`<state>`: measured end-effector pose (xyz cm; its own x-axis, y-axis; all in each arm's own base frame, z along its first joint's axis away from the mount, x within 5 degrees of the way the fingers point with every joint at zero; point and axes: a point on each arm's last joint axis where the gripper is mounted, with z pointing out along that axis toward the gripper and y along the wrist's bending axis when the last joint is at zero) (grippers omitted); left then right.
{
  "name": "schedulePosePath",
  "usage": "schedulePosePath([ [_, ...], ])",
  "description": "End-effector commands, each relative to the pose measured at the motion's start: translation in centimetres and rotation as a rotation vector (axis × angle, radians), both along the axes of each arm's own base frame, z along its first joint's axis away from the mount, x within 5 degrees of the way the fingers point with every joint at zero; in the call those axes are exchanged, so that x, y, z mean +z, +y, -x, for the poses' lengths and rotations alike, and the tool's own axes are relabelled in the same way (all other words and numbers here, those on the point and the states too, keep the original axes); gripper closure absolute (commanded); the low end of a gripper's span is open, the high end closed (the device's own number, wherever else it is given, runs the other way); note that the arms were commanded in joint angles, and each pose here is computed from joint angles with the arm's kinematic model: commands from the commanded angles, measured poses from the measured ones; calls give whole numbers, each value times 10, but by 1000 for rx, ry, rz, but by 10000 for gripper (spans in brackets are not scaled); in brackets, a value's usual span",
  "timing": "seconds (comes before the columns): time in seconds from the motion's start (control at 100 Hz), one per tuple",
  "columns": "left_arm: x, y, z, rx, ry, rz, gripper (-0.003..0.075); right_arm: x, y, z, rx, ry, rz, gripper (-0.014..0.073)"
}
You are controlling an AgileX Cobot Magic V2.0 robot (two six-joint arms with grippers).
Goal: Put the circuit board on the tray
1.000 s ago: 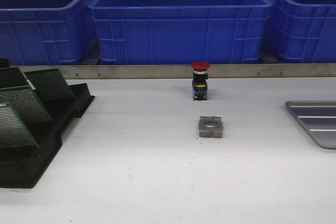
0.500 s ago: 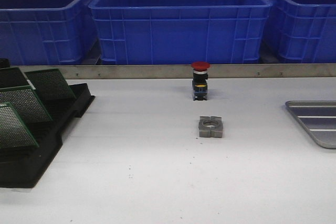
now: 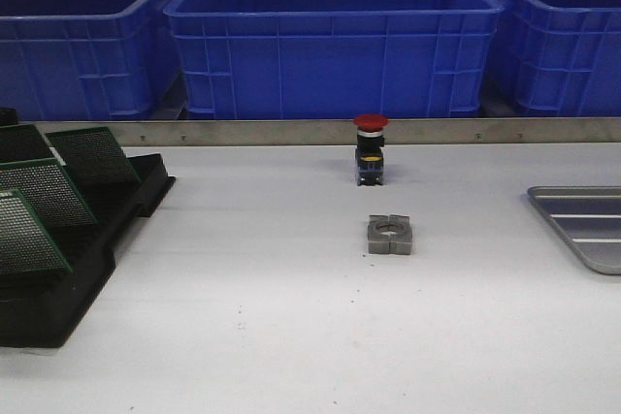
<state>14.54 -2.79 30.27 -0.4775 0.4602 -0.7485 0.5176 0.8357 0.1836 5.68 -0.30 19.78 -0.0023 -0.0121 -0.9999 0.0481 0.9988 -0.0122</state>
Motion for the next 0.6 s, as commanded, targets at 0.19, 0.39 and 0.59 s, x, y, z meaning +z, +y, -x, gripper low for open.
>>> schedulePosePath([
  [0.19,10,-12,-36,-398,-81,-262,331,8,0,2,-1,-100,17,654],
  [0.39,0,-19,-61,-548,-29,-424,331,8,0,2,-1,-100,17,654],
  [0.59,-22,-28,-85,-613,52,-464,331,8,0,2,-1,-100,17,654],
])
